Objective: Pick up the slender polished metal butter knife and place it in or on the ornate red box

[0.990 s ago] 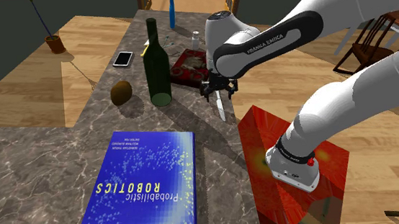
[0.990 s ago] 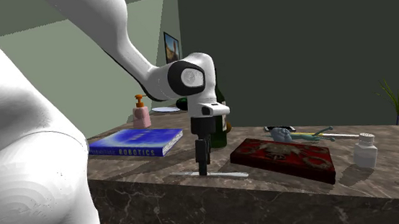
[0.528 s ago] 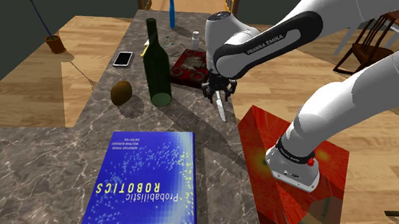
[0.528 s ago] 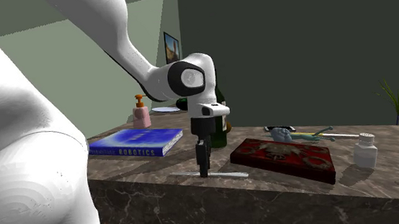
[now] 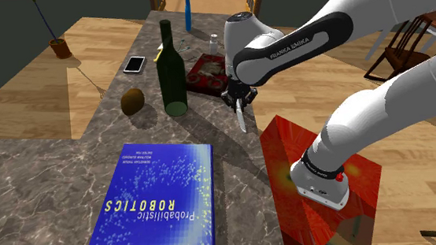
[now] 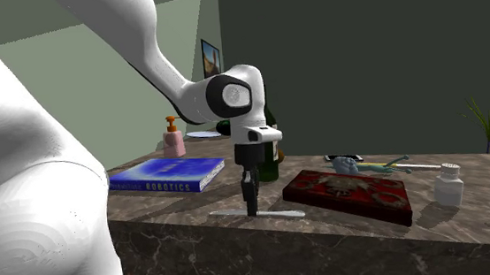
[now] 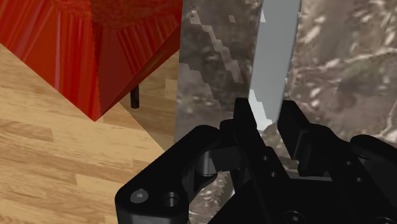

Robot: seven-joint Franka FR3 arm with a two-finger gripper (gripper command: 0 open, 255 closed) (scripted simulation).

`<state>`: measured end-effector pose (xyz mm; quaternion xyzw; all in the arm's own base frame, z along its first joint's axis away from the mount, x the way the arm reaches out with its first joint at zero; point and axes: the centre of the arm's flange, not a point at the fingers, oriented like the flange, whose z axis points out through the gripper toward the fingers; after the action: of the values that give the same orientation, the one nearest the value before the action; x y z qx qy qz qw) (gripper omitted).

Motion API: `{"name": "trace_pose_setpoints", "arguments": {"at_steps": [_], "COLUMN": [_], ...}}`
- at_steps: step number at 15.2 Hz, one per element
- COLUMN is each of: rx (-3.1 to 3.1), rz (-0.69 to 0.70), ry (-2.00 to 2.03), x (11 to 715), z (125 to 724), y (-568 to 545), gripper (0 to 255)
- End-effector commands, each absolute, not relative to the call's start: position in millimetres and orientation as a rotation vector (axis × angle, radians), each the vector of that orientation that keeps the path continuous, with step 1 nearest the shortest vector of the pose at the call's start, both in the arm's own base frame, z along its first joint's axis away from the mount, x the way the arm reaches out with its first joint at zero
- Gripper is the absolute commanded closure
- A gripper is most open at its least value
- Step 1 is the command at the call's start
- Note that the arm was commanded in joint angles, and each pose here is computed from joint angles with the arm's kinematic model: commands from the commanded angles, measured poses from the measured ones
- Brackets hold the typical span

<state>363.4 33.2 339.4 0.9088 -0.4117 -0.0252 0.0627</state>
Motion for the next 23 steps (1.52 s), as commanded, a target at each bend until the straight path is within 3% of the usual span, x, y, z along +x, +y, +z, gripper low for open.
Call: {"name": "trace_pose_setpoints", "arguments": {"at_steps": [1, 23], "rx": [2.744, 2.744], "rz": [-0.082, -0.082], "ry": [-1.245, -1.245], "x": [362, 362], "z": [338, 454], "y": [33, 33], "gripper": [255, 255]}}
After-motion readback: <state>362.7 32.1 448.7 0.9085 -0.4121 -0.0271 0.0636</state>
